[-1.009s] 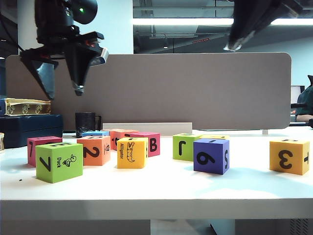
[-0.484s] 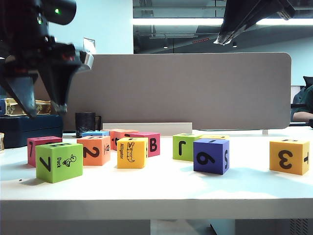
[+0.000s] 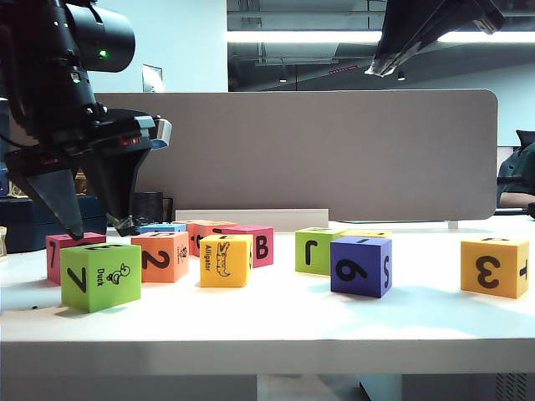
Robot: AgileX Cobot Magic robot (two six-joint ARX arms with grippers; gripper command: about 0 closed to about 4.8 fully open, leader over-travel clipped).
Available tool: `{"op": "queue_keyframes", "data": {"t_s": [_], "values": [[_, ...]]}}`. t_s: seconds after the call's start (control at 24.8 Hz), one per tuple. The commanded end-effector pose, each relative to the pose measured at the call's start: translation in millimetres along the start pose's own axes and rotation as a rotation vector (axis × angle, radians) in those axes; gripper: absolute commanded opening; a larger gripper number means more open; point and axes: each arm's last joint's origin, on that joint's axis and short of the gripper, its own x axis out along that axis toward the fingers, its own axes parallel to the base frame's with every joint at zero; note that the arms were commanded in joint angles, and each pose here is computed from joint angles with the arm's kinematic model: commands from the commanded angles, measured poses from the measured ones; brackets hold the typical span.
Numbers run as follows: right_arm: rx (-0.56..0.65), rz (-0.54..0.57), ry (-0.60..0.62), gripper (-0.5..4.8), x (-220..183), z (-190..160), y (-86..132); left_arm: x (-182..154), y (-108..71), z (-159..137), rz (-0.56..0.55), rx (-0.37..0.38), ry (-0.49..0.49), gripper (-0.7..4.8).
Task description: Select the appropriate blocks from the scattered letter blocks on the table and arrange them in a row to spell out "DEEP".
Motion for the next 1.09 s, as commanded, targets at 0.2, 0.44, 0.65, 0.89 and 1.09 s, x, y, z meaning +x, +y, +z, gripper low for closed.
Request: {"op": "queue_keyframes", "data": {"t_s": [0.2,0.44,0.65,0.89,1.09], "values": [[-0.002,0.007,-0.006,-0.02,-1.5,0.8,1.0,-0.5,-2.1,-0.5,0.028,0.095,0.004,3.41],[-0.002,0.007,-0.006,-0.02,-1.4,0.7,1.0,-0.5,-3.1,-2.1,-0.001,0.130,0.018,3.73],[-0.002,0.006,-0.006,-0.01,-1.4,0.7,1.0,-0.1,-5.8,-1.5,-0.030,0.144,0.012,4.01],[-0.003,0.006,-0.006,-0.02,-1.4,0.7,1.0,3.2,-5.0,1.0,-0.023,0.145,0.001,4.01],[-0.003,0.006,-0.006,-0.01,-1.4,0.7,1.0,15.3,-3.3,2.6,-0.023,0.140,0.035,4.01]]}}
